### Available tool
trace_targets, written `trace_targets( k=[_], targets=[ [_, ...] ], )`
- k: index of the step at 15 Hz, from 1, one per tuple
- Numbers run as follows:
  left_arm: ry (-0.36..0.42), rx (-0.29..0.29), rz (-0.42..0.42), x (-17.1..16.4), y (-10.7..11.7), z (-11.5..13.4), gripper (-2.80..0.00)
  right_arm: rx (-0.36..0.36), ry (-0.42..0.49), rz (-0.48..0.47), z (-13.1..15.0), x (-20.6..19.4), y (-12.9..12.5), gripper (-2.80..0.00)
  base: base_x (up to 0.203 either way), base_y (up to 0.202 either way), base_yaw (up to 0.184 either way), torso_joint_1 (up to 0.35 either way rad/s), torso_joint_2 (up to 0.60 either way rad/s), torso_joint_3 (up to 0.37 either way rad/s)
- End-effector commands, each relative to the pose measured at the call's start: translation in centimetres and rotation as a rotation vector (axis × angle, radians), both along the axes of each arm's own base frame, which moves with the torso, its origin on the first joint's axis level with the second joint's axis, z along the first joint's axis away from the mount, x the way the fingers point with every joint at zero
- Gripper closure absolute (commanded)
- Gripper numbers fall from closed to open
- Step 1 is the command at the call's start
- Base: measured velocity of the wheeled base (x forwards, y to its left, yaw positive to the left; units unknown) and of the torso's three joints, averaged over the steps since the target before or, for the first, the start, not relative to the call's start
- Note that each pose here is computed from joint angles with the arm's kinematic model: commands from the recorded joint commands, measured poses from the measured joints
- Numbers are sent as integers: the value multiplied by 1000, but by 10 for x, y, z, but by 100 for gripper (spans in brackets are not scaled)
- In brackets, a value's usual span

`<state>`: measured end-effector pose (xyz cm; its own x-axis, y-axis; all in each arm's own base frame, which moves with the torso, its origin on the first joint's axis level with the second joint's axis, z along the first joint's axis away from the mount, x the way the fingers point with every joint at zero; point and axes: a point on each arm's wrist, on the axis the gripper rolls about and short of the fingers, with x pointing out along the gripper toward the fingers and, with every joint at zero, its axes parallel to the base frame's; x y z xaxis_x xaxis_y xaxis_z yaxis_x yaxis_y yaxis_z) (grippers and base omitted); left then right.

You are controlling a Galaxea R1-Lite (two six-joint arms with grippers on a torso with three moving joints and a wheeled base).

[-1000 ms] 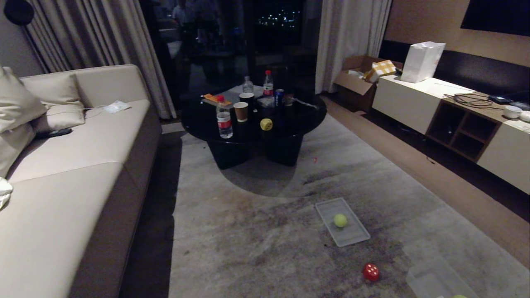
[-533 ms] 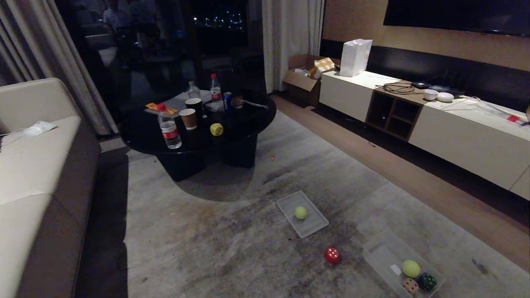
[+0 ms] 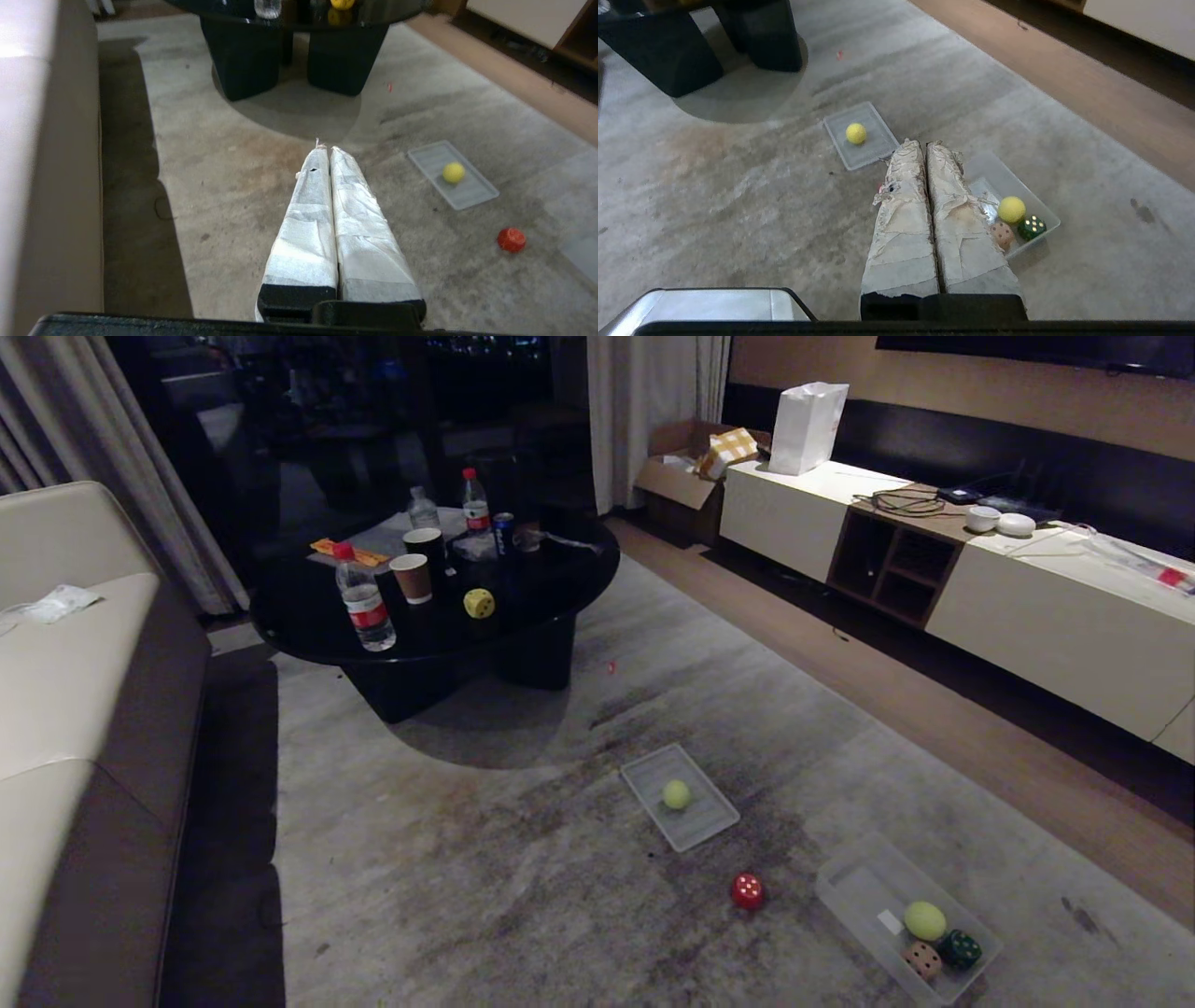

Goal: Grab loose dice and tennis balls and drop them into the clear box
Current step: Find toys out of the box

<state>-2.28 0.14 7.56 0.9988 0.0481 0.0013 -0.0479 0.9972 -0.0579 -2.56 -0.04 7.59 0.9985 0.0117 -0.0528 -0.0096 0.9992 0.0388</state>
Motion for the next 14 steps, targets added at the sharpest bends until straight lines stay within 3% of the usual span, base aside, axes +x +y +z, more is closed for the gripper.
trace_targets(
  k=[1,14],
  targets=[
    [3,0,1,0,0,0,0,1,2,1,0,0,0,0,0,0,0,-2,5,-200],
    [1,-5,2,0,0,0,0,1,2,1,0,0,0,0,0,0,0,2,2,-198]
  ],
)
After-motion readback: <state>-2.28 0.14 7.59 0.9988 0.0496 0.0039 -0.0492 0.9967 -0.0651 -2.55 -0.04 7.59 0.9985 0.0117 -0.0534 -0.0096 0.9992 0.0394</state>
